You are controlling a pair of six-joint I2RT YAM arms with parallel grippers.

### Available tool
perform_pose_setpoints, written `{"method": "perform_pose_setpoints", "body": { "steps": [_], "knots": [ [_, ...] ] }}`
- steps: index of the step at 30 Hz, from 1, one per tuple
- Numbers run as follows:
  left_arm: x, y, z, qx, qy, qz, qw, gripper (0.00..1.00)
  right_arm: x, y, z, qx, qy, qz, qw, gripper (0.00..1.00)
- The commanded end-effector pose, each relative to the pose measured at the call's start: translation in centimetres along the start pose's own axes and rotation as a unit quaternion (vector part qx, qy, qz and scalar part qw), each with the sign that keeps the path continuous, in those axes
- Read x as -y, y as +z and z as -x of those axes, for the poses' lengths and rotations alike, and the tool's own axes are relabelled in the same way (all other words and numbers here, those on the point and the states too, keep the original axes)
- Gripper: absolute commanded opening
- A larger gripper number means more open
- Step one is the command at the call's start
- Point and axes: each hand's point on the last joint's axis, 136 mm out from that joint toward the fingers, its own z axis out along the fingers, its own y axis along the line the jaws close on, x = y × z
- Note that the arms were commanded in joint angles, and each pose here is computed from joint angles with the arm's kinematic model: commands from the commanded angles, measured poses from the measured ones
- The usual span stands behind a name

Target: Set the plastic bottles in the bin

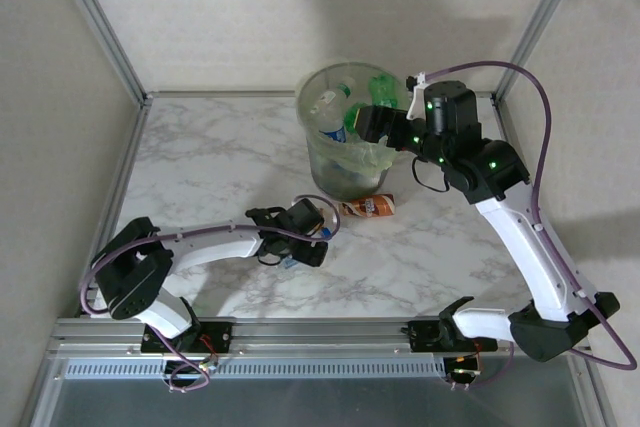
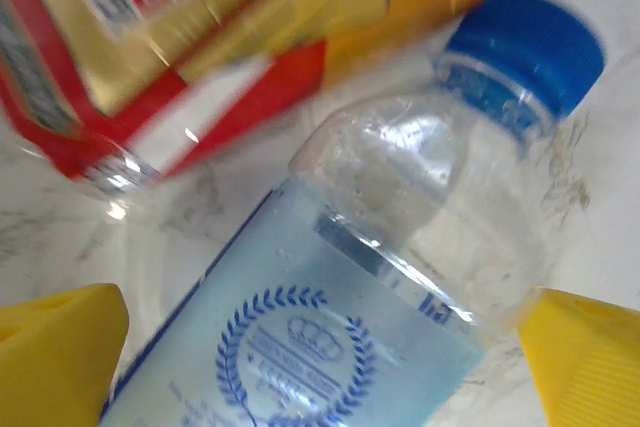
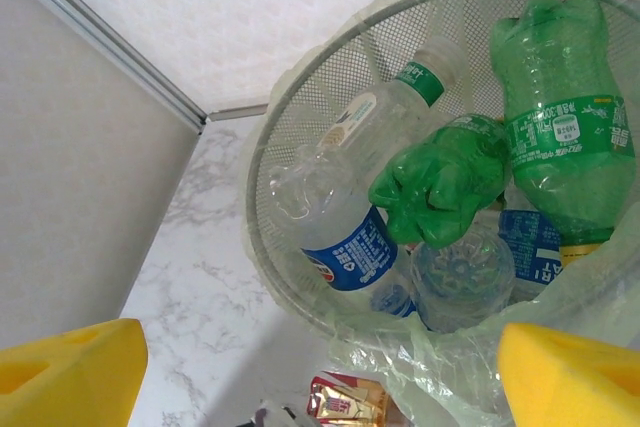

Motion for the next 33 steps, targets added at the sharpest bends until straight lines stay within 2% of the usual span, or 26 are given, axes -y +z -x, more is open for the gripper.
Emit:
{"method": "perform_pose_setpoints", "body": {
  "steps": [1, 5, 9, 17, 25, 30, 33],
  "knots": [
    [0.8, 0.7, -1.6, -0.034, 0.011, -0.025, 0.999, 0.99, -0.5, -0.6, 0.6, 0.017, 0.004, 0.008, 1.0, 0.9],
    [0.7, 0.8, -1.4, -0.03, 0.009, -0.019, 0.999, 0.95, -0.5, -0.6, 0.7, 0.016, 0.005, 0.008, 1.0, 0.9],
    [0.0, 1.5, -1.6, -0.03, 0.003, 0.004, 1.0, 0.86, -0.4, -0.7, 0.7, 0.017, 0.006, 0.006, 1.0, 0.88],
    [0.0, 0.0, 0.2, 0.016, 0.009, 0.019, 1.0, 0.71, -0.4, -0.9, 1.0, 0.022, 0.006, 0.004, 1.0, 0.86],
    [2.1, -3.3, 2.2, 0.067, 0.021, -0.035, 0.997, 0.61, -0.7, -1.4, 2.1, 0.029, 0.015, 0.004, 0.999, 0.86],
    [3.0, -5.6, 3.4, 0.093, 0.027, -0.061, 0.993, 0.61, -1.3, -1.2, 3.0, 0.013, 0.032, 0.035, 0.999, 0.86],
    [3.1, -6.6, 3.8, 0.098, 0.032, -0.064, 0.993, 0.57, -1.4, -1.0, 2.9, 0.005, 0.032, 0.039, 0.999, 0.85]
  ]
}}
